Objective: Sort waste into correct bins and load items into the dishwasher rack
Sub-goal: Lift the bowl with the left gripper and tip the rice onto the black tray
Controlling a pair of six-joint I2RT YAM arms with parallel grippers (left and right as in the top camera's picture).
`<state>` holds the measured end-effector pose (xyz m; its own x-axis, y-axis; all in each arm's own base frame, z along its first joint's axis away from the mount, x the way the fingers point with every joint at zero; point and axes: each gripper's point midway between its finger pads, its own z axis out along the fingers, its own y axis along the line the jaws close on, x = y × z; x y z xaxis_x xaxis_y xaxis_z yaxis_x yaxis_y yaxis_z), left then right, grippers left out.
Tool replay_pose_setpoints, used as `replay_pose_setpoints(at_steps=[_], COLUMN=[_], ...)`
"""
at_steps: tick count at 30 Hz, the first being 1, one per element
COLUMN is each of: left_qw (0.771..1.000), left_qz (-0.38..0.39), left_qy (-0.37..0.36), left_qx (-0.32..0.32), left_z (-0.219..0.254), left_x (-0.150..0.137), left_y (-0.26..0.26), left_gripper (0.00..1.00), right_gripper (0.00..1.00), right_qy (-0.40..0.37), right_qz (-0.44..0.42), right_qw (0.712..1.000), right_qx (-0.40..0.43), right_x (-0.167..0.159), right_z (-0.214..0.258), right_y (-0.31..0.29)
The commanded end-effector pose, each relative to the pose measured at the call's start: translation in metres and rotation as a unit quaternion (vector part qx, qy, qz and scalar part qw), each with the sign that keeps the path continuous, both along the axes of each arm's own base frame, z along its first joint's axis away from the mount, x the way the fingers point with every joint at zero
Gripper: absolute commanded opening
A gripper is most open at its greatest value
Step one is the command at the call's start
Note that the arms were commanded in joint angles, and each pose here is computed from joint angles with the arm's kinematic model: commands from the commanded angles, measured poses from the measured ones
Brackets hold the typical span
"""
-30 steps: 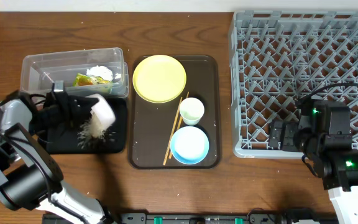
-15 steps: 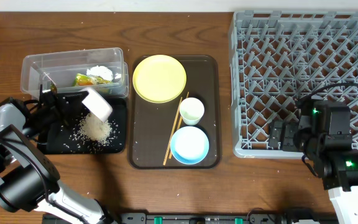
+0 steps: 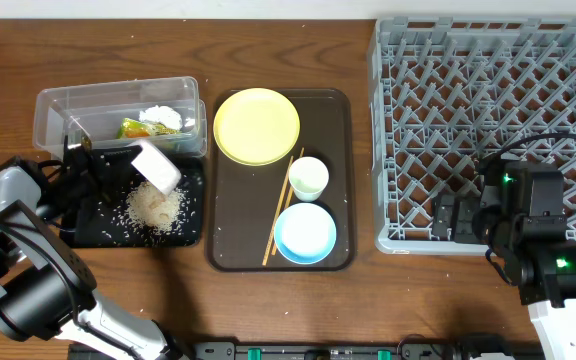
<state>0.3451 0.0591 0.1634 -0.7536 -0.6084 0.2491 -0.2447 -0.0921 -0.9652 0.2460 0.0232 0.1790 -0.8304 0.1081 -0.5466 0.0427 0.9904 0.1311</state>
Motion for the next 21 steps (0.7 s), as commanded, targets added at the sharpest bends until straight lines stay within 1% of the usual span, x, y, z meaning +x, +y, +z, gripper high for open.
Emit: replay_pose_setpoints(at_steps=[1, 3, 5, 7, 8, 10, 11, 12, 13, 15, 18, 20, 21], left_qw=[1.0, 1.0, 0.999, 0.997, 0.996, 0.996, 0.998, 0.999, 0.999, 0.998, 0.998, 0.999, 0.999], left_qz=[0.007, 0.005, -0.004, -0.01, -0.009, -0.005, -0.003, 0.001, 0.007, 0.006, 0.001, 0.001, 0.002], left_qy=[-0.006, -0.008, -0.005, 0.03, 0.052, 0.065, 0.054, 0.017, -0.037, -0.055, -0.036, 0.006, 0.016], left_qx=[-0.014, -0.004, 0.044, 0.073, 0.074, 0.059, 0.045, 0.028, 0.015, 0.027, 0.053, 0.05, 0.041], left_z=[0.003, 0.001, -0.014, -0.029, -0.034, -0.033, -0.027, -0.015, 0.0, 0.002, -0.01, -0.018, -0.017], left_x=[0.0, 0.001, 0.001, 0.0, -0.001, -0.001, 0.001, 0.004, 0.007, 0.007, 0.007, 0.006, 0.006], left_y=[0.002, 0.002, 0.005, 0.008, 0.008, 0.008, 0.008, 0.007, 0.008, 0.008, 0.01, 0.01, 0.01], left_gripper=[0.06, 0.06, 0.06, 0.06, 0.06, 0.06, 0.06, 0.06, 0.06, 0.06, 0.06, 0.06, 0.06], right_gripper=[0.99, 0.99, 0.99, 0.99, 0.99, 0.99, 0.99, 0.99, 0.99, 0.99, 0.99, 0.99, 0.99], right_qy=[-0.01, -0.01, -0.01, -0.01, -0.01, -0.01, -0.011, -0.011, -0.011, -0.011, -0.011, -0.011, -0.011], right_qz=[-0.006, -0.006, -0.006, -0.006, -0.006, -0.006, -0.006, -0.006, -0.006, -0.006, -0.006, -0.006, -0.006], right_qw=[1.0, 1.0, 1.0, 1.0, 1.0, 1.0, 1.0, 1.0, 1.0, 1.0, 1.0, 1.0, 1.0], right_qx=[0.002, 0.002, 0.002, 0.002, 0.002, 0.002, 0.002, 0.002, 0.002, 0.002, 0.002, 0.002, 0.002], right_x=[0.003, 0.003, 0.003, 0.003, 0.003, 0.003, 0.003, 0.003, 0.003, 0.003, 0.003, 0.003, 0.003], right_z=[0.008, 0.008, 0.008, 0.008, 0.008, 0.008, 0.008, 0.008, 0.008, 0.008, 0.008, 0.008, 0.008], right_y=[-0.003, -0.003, -0.003, -0.003, -0.003, -0.003, -0.003, -0.003, -0.003, -0.003, -0.003, -0.003, -0.003])
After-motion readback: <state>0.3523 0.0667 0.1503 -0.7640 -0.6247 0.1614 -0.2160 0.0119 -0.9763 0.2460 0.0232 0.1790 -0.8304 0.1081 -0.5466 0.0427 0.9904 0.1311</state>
